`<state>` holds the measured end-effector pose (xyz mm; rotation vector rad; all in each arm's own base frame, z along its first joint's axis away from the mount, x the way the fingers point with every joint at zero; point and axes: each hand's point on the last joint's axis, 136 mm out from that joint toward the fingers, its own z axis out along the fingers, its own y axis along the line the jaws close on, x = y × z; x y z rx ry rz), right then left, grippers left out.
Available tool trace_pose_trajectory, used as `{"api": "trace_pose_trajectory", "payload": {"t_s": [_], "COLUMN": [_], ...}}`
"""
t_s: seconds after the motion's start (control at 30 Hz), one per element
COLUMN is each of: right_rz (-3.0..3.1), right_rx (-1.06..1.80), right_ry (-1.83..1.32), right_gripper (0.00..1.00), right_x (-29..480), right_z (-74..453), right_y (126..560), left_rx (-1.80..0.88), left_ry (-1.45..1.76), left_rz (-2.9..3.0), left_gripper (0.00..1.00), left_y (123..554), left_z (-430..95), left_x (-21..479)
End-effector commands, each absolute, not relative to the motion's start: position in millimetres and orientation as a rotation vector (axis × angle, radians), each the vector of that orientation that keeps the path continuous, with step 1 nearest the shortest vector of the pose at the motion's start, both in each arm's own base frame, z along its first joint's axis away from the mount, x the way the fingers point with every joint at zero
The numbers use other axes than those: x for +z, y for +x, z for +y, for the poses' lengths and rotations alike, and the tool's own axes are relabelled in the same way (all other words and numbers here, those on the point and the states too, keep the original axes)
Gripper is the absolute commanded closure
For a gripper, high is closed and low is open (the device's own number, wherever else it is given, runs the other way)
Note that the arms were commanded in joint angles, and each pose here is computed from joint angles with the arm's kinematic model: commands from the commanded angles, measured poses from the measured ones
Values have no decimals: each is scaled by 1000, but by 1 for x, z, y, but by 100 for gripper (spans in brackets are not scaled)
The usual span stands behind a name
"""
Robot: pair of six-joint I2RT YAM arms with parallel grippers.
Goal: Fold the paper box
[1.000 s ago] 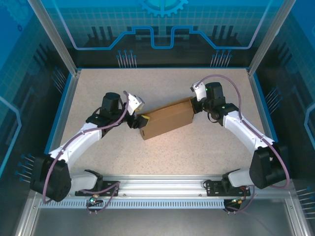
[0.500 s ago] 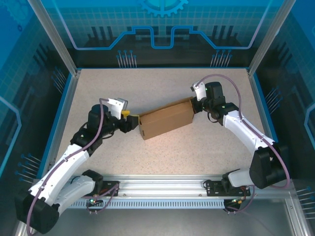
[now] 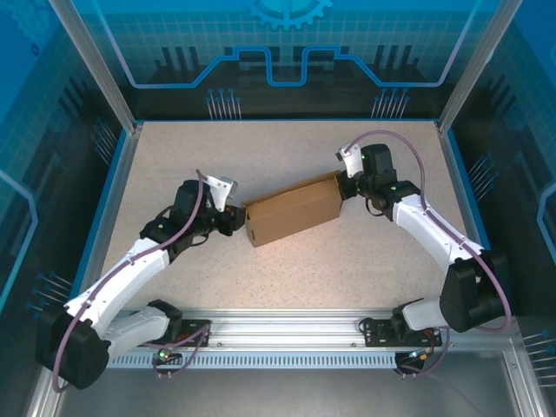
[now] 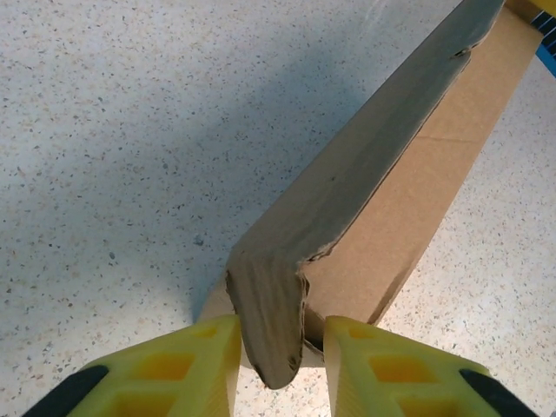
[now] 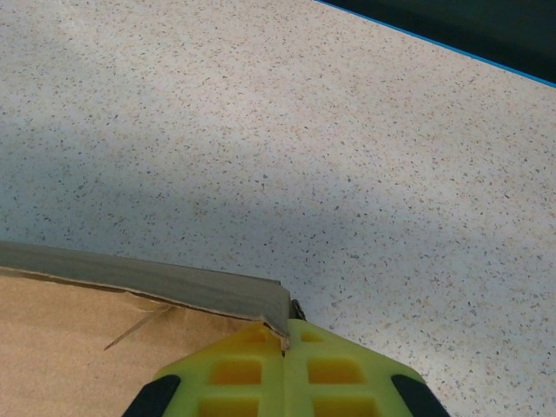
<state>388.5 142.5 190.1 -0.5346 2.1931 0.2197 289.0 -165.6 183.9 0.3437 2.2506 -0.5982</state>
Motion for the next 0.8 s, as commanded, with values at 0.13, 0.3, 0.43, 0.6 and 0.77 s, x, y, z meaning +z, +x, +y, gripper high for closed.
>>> {"api": "trace_pose_trajectory", "payload": {"t_s": [0.13,0.3,0.43,0.6,0.77], "right_rz": [2281,2285,2286,2284,2287], "right_rx": [232,228,231,234,232], "right_ry": [-565,-565,-565,-566,-566], "right_gripper": [97,97,97,97,97], "right_x": [171,169,169,170,169], "right_z": [147,146,147,147,147], "right_y": [377,377,378,378,378], "left_rx": [-575,-597,-585,-565,-554], "left_ry": [330,301,292,293,292], "left_rz": [2210,2224,2231,2236,2251], "left_gripper": [81,82,81,78,81], "left_y": [304,303,303,303,302], "left_z": [-168,-170,-169,-167,-166], "left_x": [202,204,204,205,202]}}
